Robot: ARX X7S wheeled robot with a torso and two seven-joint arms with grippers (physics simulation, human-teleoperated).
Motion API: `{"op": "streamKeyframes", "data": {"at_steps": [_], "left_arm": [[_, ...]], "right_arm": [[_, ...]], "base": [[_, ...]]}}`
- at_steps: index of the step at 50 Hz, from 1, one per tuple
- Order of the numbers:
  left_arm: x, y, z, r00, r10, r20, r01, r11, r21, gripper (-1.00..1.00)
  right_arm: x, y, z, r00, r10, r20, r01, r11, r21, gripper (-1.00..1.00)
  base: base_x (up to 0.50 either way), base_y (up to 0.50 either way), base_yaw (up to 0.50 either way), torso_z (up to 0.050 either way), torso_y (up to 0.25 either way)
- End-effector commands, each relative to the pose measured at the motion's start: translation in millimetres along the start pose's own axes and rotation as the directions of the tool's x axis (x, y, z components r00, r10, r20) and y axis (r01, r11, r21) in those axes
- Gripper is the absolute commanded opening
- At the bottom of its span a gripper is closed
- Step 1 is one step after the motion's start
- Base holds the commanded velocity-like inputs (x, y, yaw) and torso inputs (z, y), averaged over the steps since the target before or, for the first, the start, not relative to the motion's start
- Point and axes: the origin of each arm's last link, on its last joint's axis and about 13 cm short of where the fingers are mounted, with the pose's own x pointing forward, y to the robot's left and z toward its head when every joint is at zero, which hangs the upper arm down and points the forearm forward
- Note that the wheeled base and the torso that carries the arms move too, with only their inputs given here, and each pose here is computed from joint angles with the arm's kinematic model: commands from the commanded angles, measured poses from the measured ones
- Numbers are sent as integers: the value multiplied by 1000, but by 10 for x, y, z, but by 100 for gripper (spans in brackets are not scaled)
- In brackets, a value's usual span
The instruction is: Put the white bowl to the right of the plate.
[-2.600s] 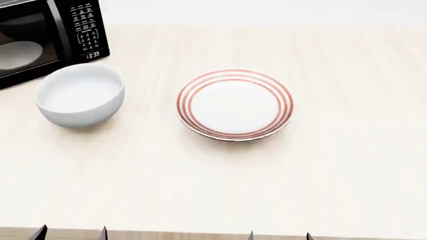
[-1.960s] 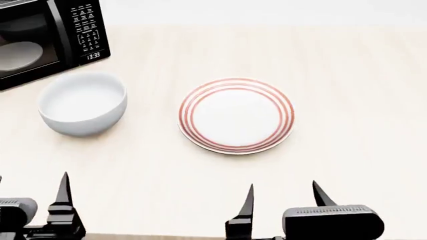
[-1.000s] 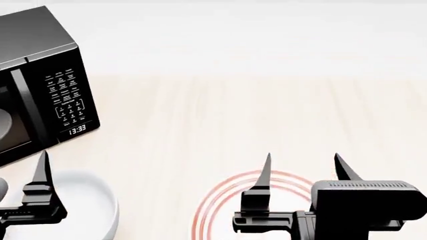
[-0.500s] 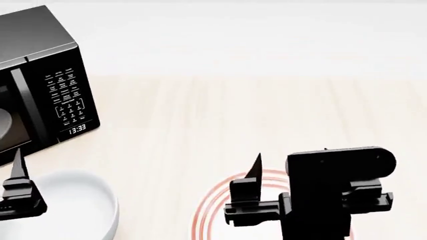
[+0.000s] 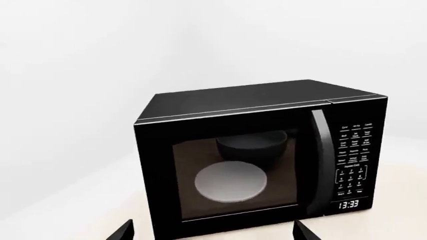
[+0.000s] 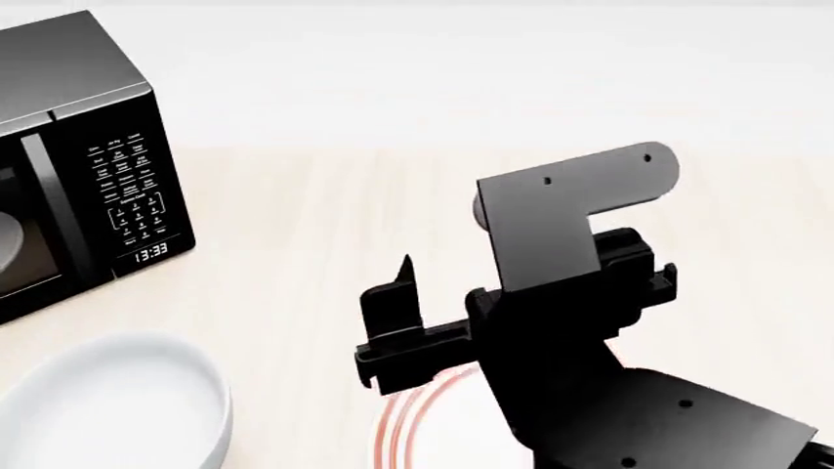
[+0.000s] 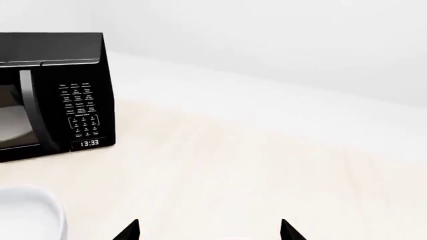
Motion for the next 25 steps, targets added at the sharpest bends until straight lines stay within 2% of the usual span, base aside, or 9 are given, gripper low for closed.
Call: {"op": "streamKeyframes", "data": {"at_steps": [1,6,8,13,14,25], "left_arm": [[12,241,-98,988,154,-8,-154,988,24,100],[-13,292,-94,985,173,-8,-173,985,15,100],[-36,304,-98,983,185,-4,-185,982,25,100],[-30,327,-99,979,202,-7,-202,979,21,100],[-52,331,-99,980,197,-2,-196,980,21,100],[-44,327,-107,980,200,-5,-199,980,22,100]], "right_arm": [[10,106,279,998,41,-47,-42,999,-7,100],[43,199,367,998,43,-48,-43,999,-15,100],[77,304,397,994,76,-74,-77,997,-20,100],[106,410,407,986,123,-111,-125,992,-13,100],[160,653,465,968,203,-145,-210,977,-34,100],[234,685,484,963,210,-168,-218,975,-30,100]], "base": [[0,0,0,0,0],[0,0,0,0,0],[0,0,0,0,0],[0,0,0,0,0],[0,0,0,0,0],[0,0,0,0,0]]}}
